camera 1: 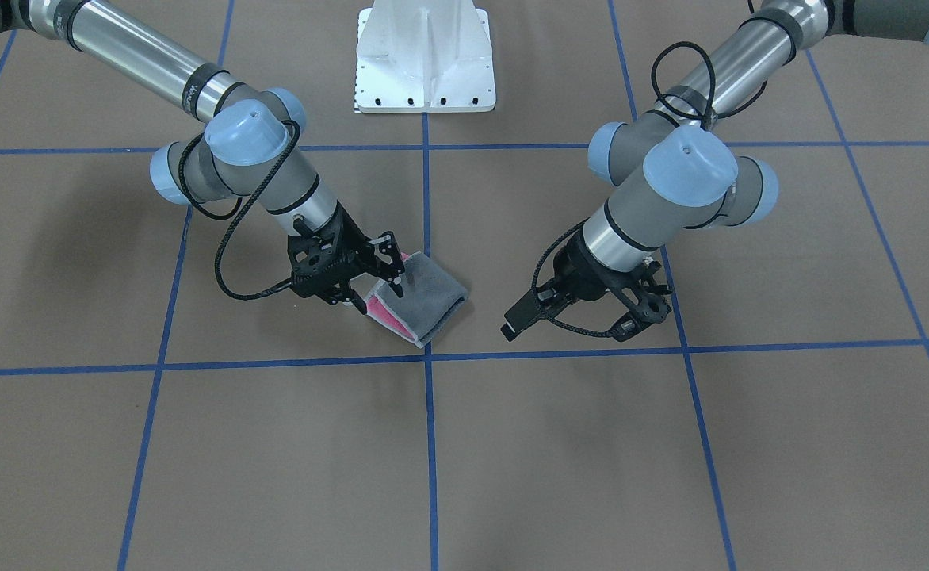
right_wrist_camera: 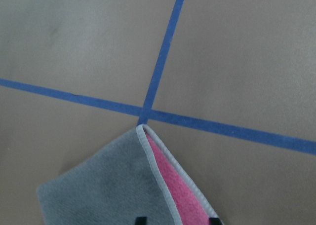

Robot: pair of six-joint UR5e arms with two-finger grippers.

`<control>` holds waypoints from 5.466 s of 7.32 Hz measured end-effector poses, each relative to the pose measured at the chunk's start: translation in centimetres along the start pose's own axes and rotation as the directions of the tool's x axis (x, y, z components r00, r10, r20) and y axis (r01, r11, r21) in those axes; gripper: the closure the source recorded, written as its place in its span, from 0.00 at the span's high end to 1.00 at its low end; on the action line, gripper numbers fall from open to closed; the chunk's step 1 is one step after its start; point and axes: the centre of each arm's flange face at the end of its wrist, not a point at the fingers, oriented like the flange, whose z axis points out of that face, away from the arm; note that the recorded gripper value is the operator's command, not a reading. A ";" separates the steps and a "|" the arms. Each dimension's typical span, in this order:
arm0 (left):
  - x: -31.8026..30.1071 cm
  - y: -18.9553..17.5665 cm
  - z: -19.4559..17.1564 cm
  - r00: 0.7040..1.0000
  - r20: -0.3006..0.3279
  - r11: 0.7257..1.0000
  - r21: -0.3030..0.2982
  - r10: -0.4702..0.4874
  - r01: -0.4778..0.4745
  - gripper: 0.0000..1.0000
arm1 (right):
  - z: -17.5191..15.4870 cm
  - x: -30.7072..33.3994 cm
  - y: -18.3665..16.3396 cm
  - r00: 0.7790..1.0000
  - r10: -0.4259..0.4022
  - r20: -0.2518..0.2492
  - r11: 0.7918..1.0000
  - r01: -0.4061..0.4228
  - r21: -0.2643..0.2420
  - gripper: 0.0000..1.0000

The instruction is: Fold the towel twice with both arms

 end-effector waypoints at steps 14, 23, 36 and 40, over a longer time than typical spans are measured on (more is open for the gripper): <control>-3.6 -9.0 -7.7 0.997 0.015 0.996 -0.062 0.071 -0.070 1.00 | 6.1 -9.9 1.1 0.995 0.098 0.016 0.994 -0.097 -0.040 0.62; -3.7 -9.4 -8.0 0.998 0.015 0.996 -0.054 0.067 -0.066 1.00 | 7.4 -12.7 0.8 0.995 0.095 0.019 0.995 -0.094 -0.028 0.98; -35.8 -29.4 -33.2 0.606 0.429 0.692 -0.066 0.670 -0.719 1.00 | -24.6 30.0 -20.2 0.933 -0.060 -0.355 0.944 -0.063 -0.323 0.99; -36.6 -27.4 -39.6 0.502 0.467 0.608 -0.103 0.728 -0.787 1.00 | -30.1 43.9 -13.8 0.870 -0.077 -0.486 0.906 -0.143 -0.398 0.99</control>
